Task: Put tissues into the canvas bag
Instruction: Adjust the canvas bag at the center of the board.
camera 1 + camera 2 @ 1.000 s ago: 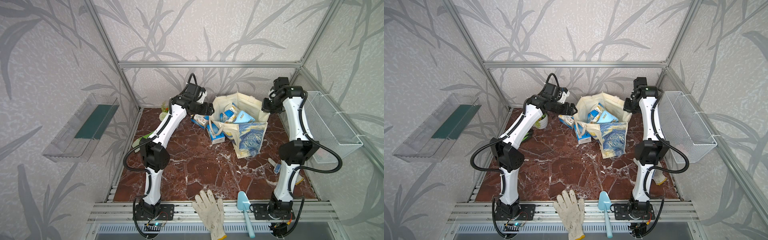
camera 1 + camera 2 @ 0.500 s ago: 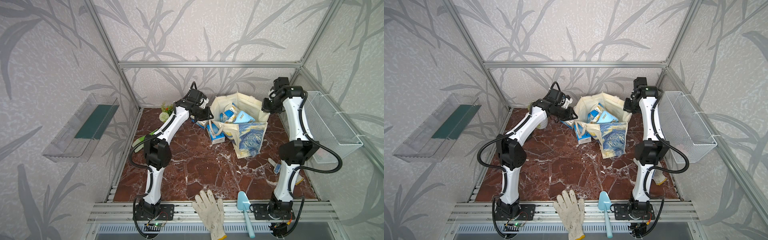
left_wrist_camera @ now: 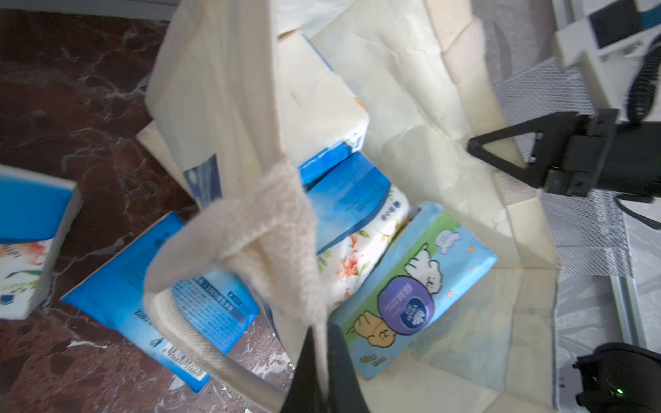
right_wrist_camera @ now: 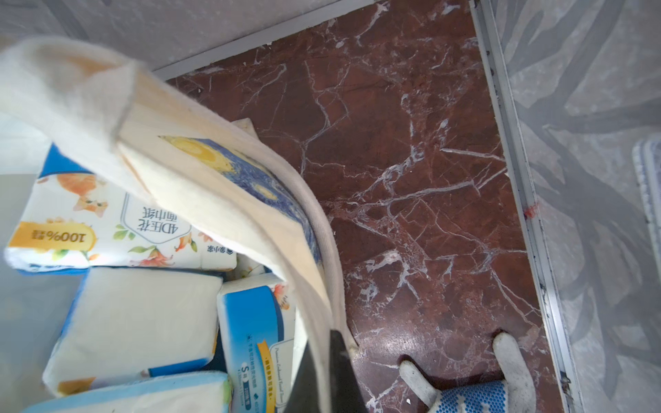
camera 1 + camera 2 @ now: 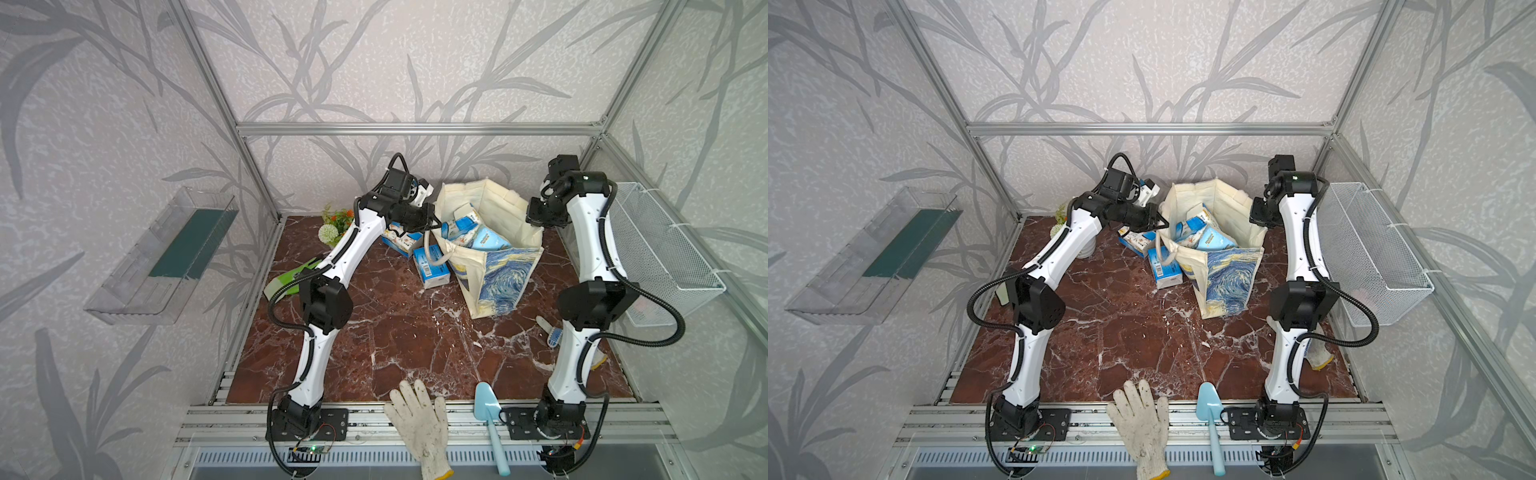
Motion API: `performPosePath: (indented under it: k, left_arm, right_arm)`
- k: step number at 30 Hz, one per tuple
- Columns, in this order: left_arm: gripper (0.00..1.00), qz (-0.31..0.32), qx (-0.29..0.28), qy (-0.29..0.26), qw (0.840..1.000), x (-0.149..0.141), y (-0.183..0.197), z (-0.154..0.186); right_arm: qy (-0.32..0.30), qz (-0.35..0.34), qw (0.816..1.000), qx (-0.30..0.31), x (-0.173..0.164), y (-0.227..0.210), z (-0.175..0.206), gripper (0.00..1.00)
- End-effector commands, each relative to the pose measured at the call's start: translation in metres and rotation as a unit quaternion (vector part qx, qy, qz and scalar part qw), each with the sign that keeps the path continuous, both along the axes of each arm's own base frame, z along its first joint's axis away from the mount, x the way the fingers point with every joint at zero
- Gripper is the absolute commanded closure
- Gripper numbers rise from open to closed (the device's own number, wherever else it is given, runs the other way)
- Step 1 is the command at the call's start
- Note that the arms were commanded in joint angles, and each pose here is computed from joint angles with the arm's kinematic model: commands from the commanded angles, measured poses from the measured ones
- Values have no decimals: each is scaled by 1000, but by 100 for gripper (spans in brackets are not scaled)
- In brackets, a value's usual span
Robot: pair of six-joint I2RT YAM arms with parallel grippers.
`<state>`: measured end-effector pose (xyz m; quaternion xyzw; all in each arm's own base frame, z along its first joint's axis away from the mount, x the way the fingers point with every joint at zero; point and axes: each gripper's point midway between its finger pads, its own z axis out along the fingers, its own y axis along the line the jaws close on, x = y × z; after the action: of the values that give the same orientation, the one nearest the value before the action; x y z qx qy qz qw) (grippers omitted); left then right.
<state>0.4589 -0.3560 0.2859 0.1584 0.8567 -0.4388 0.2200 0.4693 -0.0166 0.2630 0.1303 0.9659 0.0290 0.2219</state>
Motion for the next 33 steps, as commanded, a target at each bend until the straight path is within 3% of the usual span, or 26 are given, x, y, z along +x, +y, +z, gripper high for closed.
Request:
performPosePath:
  k: [1,5,19,27,29,33]
  left_arm:
    - [100,-58,-63,-83,993,-24,-17,73]
    - [100,-75,-71,-106,989,-37,-25,89]
    - [98,-83,-4,-82,993,-23,-33,20]
    - [76,-86,19,-77,993,-23,-20,7]
    - [67,-90,21,-79,993,-25,-18,8]
    - [38,-94,23,-94,991,-30,-11,19]
  right_arm:
    - [-1,1,1000,-18,-10,-4,12,96]
    - [5,-6,999,-34,-13,-10,11,96]
    - [18,-32,997,-63,-16,-27,6,96]
    - [15,-39,997,-59,-12,-31,3,97]
    - [17,-39,997,-58,-12,-31,1,97]
    - [19,-38,997,-57,-10,-31,-2,97]
